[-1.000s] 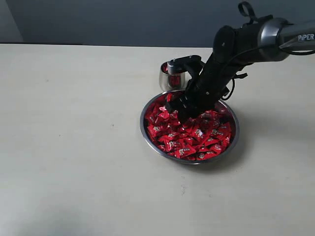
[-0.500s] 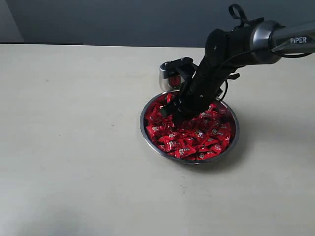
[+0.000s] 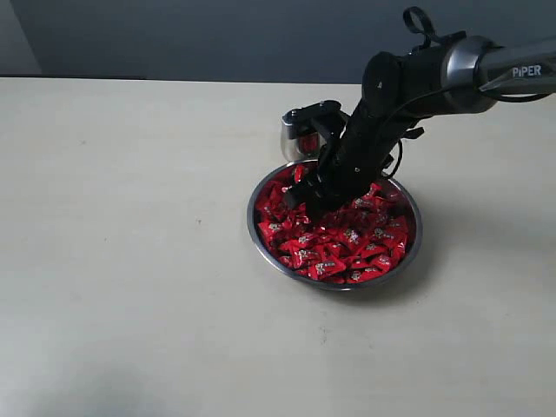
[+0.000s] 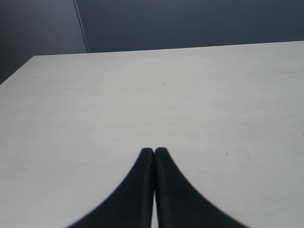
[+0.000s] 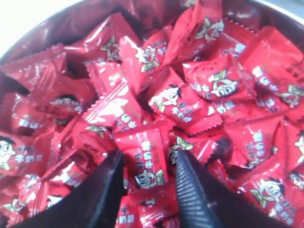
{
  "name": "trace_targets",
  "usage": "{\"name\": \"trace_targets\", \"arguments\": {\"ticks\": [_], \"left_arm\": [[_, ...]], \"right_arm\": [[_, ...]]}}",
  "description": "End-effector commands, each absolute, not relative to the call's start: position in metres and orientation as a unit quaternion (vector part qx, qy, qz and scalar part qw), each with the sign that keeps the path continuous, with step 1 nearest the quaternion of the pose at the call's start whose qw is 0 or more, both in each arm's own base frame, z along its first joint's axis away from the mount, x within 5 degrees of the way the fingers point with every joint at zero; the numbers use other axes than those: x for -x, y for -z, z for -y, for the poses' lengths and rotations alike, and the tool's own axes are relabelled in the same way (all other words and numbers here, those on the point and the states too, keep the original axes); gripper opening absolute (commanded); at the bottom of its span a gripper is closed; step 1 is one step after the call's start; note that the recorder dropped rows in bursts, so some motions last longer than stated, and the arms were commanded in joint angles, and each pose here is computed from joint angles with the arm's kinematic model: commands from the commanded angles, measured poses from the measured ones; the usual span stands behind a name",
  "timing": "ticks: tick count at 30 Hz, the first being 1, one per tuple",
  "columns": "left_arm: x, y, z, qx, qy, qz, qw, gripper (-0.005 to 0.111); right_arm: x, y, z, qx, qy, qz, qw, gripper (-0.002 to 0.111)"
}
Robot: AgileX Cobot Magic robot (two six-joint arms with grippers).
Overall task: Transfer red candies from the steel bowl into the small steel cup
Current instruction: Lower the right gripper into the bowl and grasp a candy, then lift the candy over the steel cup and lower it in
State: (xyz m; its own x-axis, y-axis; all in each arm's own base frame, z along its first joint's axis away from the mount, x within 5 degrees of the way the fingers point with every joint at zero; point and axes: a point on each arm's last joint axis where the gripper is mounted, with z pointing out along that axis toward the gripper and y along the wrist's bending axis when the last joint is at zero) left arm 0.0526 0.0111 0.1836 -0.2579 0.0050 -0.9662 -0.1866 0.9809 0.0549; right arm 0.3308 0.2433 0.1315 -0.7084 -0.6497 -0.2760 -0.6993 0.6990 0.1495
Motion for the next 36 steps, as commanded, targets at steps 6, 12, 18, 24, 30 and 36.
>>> {"name": "trace_targets", "arguments": {"ticks": [6, 12, 18, 24, 30, 36], "left_arm": [[-0.053, -0.183, -0.011, 0.055, -0.078, -0.787, 0.61, 0.0], [-0.053, -0.183, -0.011, 0.055, -0.078, -0.787, 0.61, 0.0], [-0.053, -0.183, -0.011, 0.055, -0.078, -0.787, 0.61, 0.0], [-0.053, -0.183, -0.011, 0.055, -0.078, -0.787, 0.61, 0.0], [-0.053, -0.183, -0.011, 0.055, -0.078, -0.787, 0.61, 0.0], [-0.053, -0.183, -0.011, 0.055, -0.078, -0.787, 0.61, 0.0]], "right_arm": [[-0.334, -0.133, -0.243, 0.373, -0.119, -0.913, 0.112, 0.037], [-0.334, -0.128, -0.243, 0.373, -0.117, -0.914, 0.105, 0.037], [-0.334, -0.122, -0.243, 0.374, -0.115, -0.915, 0.1, 0.037], [-0.334, -0.121, -0.243, 0.373, -0.115, -0.915, 0.101, 0.004], [-0.335, -0.138, -0.241, 0.387, -0.105, -0.908, 0.123, -0.001], [-0.336, -0.169, -0.235, 0.388, -0.083, -0.904, 0.162, -0.001]]}}
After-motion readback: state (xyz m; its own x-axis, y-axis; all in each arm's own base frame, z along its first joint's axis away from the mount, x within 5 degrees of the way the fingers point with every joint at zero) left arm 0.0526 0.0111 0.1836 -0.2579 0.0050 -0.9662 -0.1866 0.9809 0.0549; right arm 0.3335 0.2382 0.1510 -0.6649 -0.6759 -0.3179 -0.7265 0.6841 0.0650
